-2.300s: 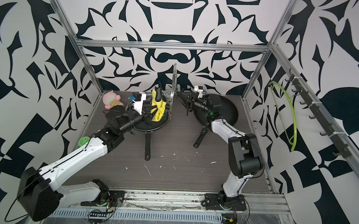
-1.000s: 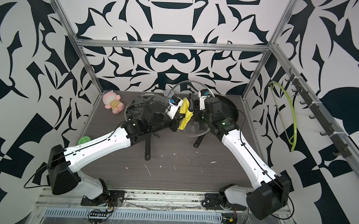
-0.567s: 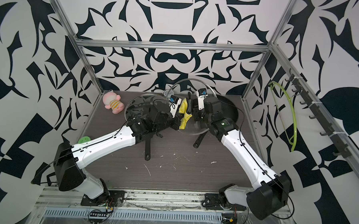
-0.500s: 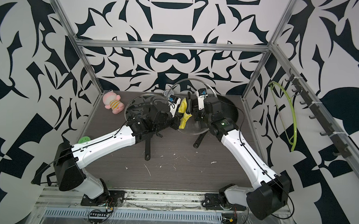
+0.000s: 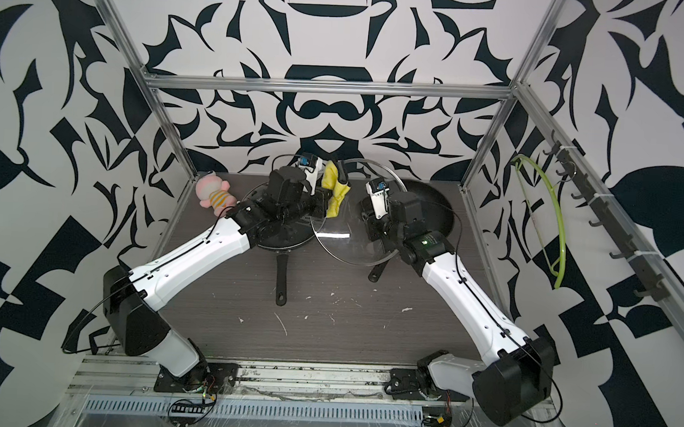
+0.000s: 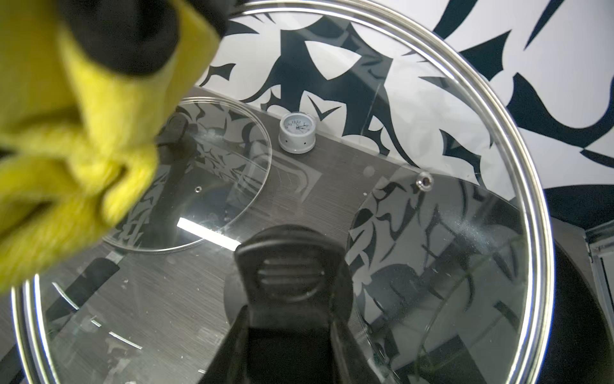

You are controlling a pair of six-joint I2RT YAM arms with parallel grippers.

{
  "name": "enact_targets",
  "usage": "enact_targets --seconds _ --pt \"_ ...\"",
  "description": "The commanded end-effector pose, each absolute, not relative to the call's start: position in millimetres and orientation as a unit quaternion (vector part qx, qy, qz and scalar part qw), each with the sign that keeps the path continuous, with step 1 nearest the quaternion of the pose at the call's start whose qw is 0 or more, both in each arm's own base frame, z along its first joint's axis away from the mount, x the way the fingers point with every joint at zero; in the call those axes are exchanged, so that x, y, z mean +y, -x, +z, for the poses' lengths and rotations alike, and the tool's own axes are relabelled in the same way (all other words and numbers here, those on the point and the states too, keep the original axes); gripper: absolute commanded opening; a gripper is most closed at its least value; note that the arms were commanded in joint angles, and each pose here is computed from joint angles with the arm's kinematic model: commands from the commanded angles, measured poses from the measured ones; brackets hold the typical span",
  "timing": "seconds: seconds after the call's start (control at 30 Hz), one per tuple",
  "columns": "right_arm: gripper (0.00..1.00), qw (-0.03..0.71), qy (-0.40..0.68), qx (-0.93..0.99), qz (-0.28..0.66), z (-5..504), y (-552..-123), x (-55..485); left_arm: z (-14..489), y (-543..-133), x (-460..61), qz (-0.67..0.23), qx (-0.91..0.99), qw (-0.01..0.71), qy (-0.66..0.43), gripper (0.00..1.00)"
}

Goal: Wipe the pot lid with a cloth
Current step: Wipe the pot lid.

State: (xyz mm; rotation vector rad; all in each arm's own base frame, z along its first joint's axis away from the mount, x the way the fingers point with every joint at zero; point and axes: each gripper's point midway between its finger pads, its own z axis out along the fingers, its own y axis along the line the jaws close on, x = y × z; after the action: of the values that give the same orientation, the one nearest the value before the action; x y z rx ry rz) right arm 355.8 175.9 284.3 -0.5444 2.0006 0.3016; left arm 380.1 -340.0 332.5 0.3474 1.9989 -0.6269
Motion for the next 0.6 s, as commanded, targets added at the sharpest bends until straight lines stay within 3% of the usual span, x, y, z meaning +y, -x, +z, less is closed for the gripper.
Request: enact_targets --seconds 0.0,0.57 --pt "0.0 0.661 0.288 0.678 0.139 402 -341 196 314 -384 -345 -0.24 0.841 0.452 -0.177 0.0" --pt "0.0 0.64 0.513 0.57 -0.039 391 -316 252 309 -374 -397 -0.231 0.808 0.382 -0.385 0.0"
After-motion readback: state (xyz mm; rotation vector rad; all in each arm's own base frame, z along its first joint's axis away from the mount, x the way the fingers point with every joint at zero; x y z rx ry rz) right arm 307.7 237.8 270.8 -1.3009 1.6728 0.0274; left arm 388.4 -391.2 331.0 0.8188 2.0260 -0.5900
